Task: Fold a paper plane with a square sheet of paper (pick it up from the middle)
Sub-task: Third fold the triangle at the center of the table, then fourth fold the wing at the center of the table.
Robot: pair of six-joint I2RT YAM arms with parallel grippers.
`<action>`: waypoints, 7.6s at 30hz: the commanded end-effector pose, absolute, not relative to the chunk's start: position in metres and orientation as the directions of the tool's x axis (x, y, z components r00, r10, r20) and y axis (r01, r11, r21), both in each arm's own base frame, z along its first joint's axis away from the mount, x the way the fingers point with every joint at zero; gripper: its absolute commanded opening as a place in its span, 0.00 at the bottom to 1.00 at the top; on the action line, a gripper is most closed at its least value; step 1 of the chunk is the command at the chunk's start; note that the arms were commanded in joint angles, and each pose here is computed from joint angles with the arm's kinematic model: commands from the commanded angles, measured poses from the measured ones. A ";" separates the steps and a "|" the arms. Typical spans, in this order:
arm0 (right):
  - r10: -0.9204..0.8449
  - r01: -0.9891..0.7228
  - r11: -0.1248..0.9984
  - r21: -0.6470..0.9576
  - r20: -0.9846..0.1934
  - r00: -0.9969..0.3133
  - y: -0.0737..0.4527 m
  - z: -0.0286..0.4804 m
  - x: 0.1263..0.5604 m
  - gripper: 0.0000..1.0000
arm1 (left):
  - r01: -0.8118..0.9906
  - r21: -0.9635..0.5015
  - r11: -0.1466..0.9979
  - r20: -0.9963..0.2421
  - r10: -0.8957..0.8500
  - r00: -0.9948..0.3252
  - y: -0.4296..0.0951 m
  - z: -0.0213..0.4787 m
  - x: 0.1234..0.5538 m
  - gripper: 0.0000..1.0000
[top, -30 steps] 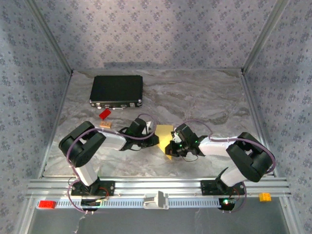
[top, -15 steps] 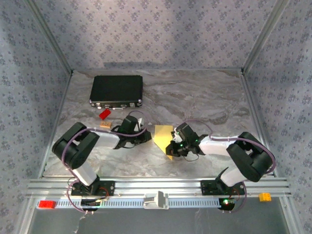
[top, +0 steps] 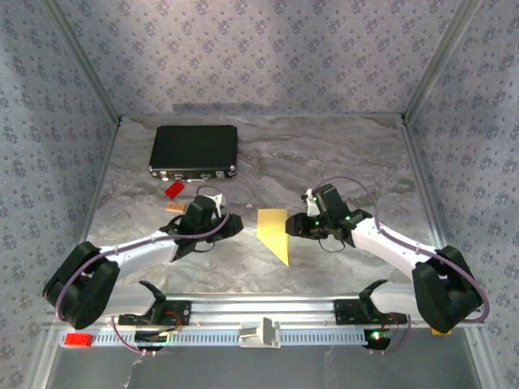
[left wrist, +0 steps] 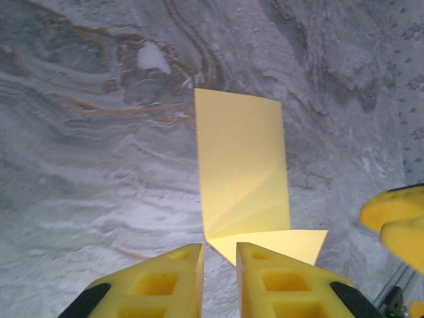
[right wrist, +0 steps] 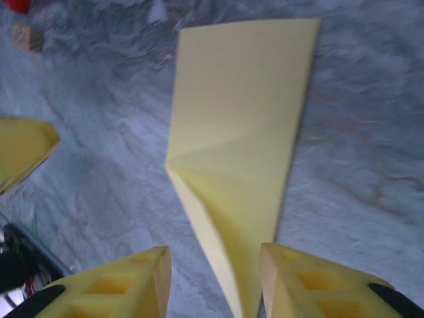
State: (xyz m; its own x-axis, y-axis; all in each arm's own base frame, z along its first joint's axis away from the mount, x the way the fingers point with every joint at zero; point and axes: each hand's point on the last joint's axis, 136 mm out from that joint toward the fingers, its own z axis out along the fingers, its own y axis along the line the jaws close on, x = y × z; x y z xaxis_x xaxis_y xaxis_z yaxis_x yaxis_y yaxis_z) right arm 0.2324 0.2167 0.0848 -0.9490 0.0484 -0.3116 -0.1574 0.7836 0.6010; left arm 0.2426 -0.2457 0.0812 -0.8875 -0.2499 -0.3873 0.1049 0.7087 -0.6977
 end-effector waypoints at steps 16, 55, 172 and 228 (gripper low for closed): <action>-0.055 -0.187 0.760 0.622 -0.226 -0.973 0.241 0.064 0.219 0.44 | 0.093 -0.677 0.730 -0.365 -0.223 -0.904 -0.247 0.070 0.241 0.26; -0.091 -0.208 0.746 0.633 -0.213 -0.973 0.241 0.048 0.217 0.13 | 0.071 -0.738 0.671 -0.254 -0.179 -0.951 -0.284 0.065 0.251 0.34; -0.613 -0.626 0.711 -0.319 -0.717 -0.331 0.264 0.050 0.208 0.33 | 0.025 -0.808 0.588 -0.233 -0.281 -0.931 -0.318 0.080 0.268 0.15; -0.576 -0.610 0.742 -0.276 -0.729 -0.371 0.260 0.048 0.222 0.28 | -0.039 -0.787 0.616 -0.162 -0.267 -0.950 -0.319 0.069 0.278 0.13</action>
State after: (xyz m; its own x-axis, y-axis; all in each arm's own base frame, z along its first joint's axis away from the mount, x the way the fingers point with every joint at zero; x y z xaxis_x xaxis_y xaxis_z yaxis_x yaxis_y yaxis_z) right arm 0.2146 0.2538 0.0389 -0.3875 -0.5867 -0.7111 -0.6220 0.7357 -0.2681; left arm 0.2751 -0.3140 0.0652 -0.9464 -0.2757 -0.1682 -0.0439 0.6257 -0.7788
